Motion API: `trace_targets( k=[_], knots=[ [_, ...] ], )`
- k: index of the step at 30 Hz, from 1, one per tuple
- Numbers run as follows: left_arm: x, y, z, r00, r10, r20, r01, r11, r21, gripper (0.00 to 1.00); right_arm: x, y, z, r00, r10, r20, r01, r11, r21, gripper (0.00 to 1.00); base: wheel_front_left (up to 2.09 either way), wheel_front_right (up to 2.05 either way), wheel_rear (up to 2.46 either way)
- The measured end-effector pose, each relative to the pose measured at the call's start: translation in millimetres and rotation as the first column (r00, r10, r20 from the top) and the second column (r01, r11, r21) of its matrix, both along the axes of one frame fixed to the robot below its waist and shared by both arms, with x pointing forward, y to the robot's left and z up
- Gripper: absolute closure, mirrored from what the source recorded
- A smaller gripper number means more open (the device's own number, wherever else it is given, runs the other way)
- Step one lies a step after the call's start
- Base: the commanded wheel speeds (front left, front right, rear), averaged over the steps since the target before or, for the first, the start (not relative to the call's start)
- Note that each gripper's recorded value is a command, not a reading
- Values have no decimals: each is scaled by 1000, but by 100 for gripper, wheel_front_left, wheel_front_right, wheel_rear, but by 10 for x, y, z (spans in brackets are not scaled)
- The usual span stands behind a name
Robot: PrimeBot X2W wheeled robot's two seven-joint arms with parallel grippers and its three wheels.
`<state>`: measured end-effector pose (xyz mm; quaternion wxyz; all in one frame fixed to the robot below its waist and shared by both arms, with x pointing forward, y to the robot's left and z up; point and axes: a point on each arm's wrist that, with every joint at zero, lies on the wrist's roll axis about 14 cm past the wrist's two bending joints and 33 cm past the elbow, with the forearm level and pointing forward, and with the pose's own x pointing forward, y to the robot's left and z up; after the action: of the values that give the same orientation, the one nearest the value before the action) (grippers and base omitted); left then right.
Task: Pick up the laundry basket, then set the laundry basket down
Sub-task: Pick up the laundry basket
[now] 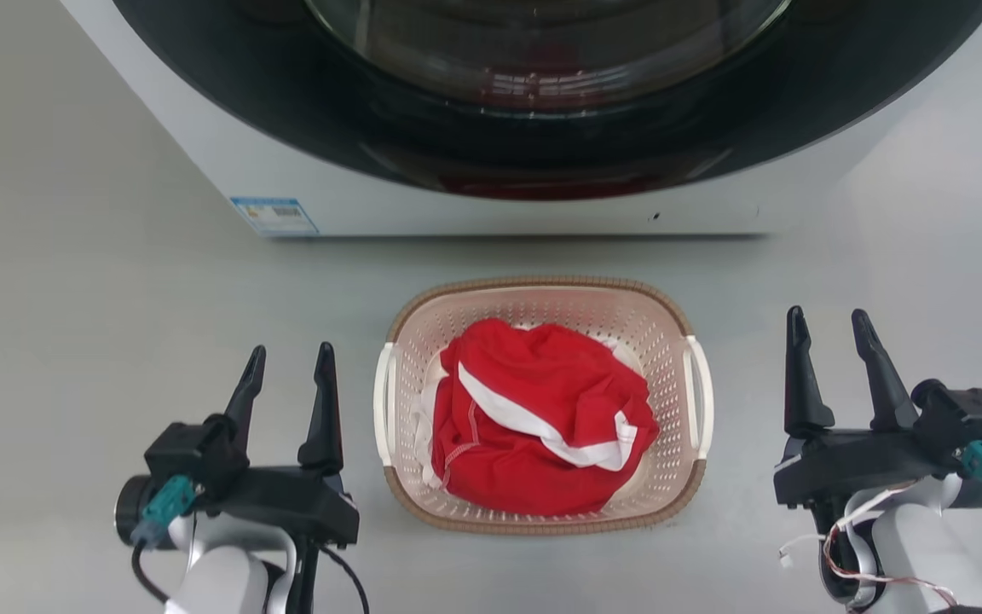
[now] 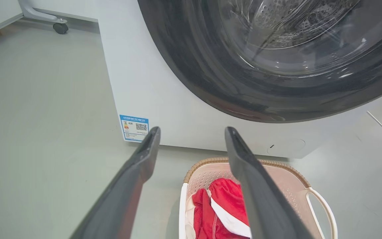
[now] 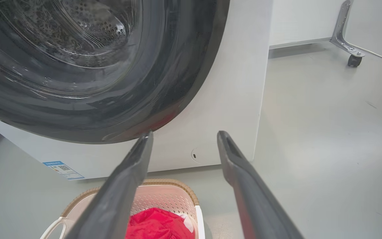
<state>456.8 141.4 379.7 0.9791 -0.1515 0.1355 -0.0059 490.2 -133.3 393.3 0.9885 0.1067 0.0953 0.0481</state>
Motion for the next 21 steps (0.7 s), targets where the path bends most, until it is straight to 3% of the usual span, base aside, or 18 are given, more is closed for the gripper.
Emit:
trace_targets(
  k=[21],
  knots=[
    [451,-4,-1177,966,-38,-257,52,997,49,0,461,157,-1326,972,40,-230,-45,999,-16,0,0,0,0]
  ],
)
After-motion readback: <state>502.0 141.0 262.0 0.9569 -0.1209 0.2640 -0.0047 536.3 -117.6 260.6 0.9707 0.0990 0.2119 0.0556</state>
